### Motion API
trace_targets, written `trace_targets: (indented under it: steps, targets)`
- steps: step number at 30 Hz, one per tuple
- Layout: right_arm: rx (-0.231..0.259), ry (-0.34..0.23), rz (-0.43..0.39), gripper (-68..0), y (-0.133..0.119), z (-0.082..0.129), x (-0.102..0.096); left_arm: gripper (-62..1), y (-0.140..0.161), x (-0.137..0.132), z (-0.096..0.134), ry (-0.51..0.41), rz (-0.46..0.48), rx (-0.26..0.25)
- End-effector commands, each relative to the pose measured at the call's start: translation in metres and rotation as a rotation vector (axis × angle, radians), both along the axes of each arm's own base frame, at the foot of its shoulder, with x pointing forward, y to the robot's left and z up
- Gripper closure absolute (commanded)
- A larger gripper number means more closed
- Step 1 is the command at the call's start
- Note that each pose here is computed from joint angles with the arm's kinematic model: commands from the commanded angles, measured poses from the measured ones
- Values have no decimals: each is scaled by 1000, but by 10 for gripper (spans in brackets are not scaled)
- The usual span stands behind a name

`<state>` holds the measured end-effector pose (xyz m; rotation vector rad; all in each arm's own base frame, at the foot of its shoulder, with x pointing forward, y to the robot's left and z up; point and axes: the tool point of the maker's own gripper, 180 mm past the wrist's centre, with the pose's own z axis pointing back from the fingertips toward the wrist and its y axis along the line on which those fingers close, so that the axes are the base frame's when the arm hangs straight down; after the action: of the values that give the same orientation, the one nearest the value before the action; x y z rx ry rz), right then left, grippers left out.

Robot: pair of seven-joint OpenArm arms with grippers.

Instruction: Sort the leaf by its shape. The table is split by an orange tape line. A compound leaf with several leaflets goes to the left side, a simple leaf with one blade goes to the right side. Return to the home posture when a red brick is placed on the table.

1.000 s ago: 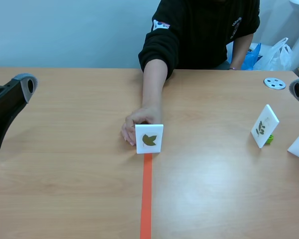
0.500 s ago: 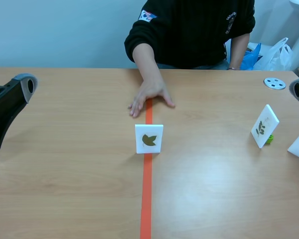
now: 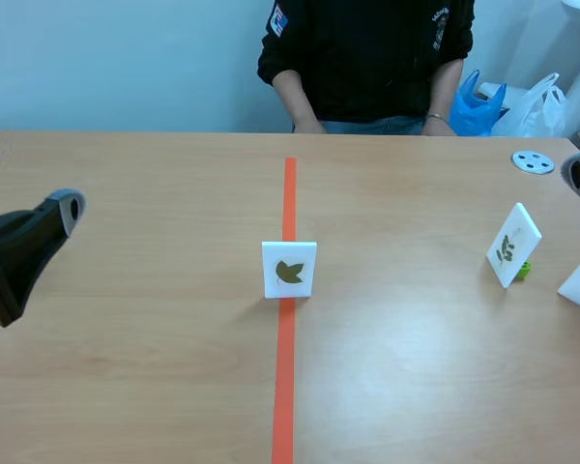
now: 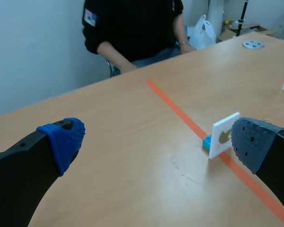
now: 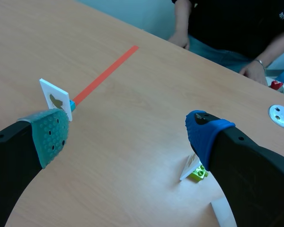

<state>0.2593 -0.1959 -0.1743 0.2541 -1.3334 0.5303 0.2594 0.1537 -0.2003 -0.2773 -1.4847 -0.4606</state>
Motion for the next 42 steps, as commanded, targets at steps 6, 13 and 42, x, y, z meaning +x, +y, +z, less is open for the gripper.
trace_targets:
  steps: [6,13,42]
  targets:
    - [8,-38,6,-506,0,11,3,-623,-46,-3,-14,35,-209,-18]
    - [7,-37,6,-506,0,11,3,-623,-68,13,-50,69,-311,74]
    - [11,-44,7,-506,0,12,4,-623,-166,101,-150,173,-499,223]
